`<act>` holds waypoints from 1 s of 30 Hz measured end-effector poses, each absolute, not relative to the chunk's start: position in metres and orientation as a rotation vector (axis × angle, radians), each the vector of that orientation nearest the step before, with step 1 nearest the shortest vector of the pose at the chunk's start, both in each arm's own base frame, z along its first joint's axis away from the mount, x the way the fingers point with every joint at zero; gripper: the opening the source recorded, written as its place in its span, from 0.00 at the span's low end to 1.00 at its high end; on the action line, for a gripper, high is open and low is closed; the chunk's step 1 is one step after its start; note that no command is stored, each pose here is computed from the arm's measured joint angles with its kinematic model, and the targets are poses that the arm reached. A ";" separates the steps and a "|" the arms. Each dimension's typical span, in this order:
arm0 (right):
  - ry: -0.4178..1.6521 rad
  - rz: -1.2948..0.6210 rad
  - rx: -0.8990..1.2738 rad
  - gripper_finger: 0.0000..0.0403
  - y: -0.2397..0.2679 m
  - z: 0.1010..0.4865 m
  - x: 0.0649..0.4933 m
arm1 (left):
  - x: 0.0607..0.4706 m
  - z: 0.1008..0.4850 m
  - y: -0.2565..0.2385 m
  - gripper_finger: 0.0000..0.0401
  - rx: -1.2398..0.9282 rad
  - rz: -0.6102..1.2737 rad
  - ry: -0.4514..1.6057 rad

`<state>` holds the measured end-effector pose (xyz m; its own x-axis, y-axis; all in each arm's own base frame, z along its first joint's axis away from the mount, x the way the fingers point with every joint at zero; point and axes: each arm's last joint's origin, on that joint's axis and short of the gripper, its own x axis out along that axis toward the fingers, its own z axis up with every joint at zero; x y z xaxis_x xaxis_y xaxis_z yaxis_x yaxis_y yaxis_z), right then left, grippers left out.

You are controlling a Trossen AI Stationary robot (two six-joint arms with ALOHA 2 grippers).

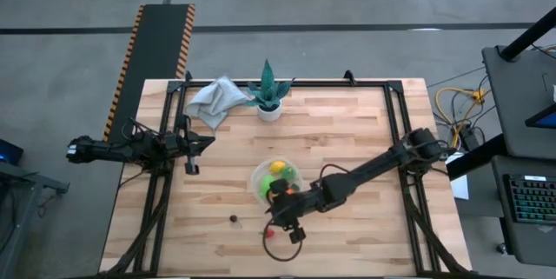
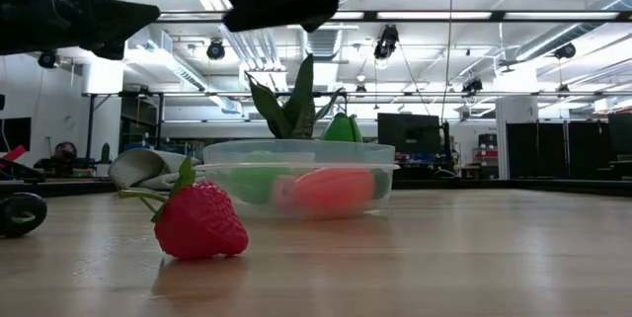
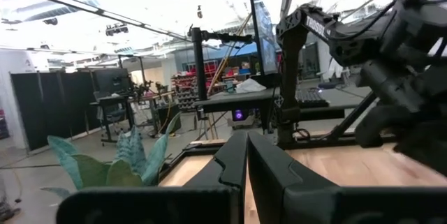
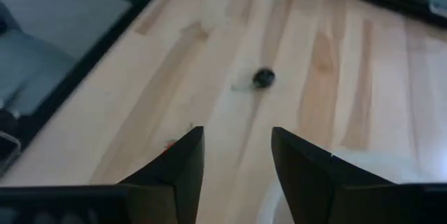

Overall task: Pick and placing Produce into tupperware
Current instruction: Put the black cherry into the bin

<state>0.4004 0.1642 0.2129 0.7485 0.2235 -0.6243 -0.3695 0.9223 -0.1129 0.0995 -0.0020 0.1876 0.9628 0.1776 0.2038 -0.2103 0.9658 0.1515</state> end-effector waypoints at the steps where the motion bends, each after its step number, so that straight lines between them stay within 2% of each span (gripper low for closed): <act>1: 0.664 0.306 -0.240 0.39 0.164 0.213 0.400 | 0.100 0.188 -0.002 0.00 0.167 0.191 -0.192; 6: 0.635 0.224 -0.276 0.33 0.160 0.228 0.391 | 0.100 0.187 -0.002 0.00 0.142 0.183 -0.193; 13: 0.604 0.232 -0.350 0.05 0.163 0.244 0.350 | 0.100 0.187 -0.002 0.00 0.152 0.184 -0.186; 20: 0.523 0.242 -0.386 0.02 0.165 0.245 0.299 | 0.100 0.186 -0.002 0.00 0.159 0.184 -0.183; 30: 0.052 0.470 -0.265 0.02 0.118 0.222 0.203 | 0.100 0.186 -0.002 0.00 0.158 0.184 -0.183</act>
